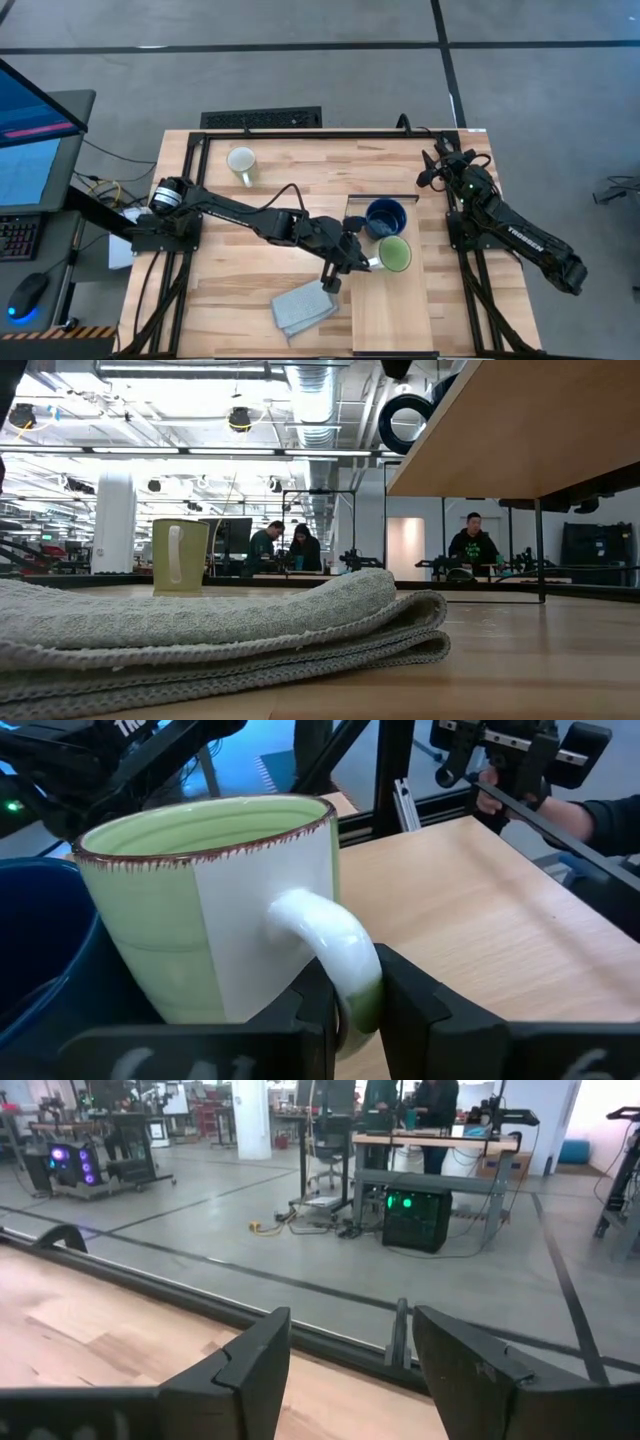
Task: Stack small to large cups/mugs on shelf
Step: Put the light green cup on the shelf
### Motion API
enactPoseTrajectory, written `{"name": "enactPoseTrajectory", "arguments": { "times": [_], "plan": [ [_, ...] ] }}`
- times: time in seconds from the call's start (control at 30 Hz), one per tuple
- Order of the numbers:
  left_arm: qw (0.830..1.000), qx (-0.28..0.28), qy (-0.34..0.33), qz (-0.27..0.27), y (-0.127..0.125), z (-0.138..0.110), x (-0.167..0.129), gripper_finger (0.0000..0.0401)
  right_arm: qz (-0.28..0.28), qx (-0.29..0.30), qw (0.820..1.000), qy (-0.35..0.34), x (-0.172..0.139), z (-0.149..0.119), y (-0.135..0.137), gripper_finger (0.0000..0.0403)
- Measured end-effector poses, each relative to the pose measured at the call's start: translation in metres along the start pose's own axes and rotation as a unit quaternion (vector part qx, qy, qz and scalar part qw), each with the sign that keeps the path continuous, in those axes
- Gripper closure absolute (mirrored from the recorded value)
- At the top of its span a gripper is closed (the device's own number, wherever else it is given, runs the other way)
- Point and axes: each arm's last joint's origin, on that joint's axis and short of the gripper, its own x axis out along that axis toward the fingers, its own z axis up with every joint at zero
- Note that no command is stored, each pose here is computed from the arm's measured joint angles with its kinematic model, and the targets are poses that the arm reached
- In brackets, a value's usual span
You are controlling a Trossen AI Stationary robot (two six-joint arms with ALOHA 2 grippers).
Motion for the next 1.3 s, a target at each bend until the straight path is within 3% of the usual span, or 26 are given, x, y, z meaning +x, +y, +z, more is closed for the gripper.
{"name": "enactPoseTrajectory", "arguments": {
  "times": [0.3,0.5,0.77,1.03,1.3],
  "plan": [
    [1.000,-0.009,0.003,-0.005,0.001,-0.002,0.003,0.0366,0.000,0.000,1.000,0.000,0.000,0.000,0.000,0.0168],
    [0.999,-0.026,0.029,-0.009,0.002,-0.014,0.011,0.0338,0.000,0.000,1.000,0.000,0.000,0.000,0.000,0.0168],
    [0.999,-0.032,0.025,-0.006,0.004,-0.012,0.010,0.0359,0.000,0.000,1.000,0.000,0.000,0.000,0.000,0.0168],
    [0.998,-0.048,0.041,-0.001,0.008,-0.015,0.008,0.0339,0.000,0.000,1.000,0.000,0.000,0.000,0.000,0.0168],
    [0.998,-0.051,0.046,0.015,0.015,-0.016,0.006,0.0344,0.000,-0.001,1.000,0.000,0.000,0.000,0.000,0.0168]
  ]
}}
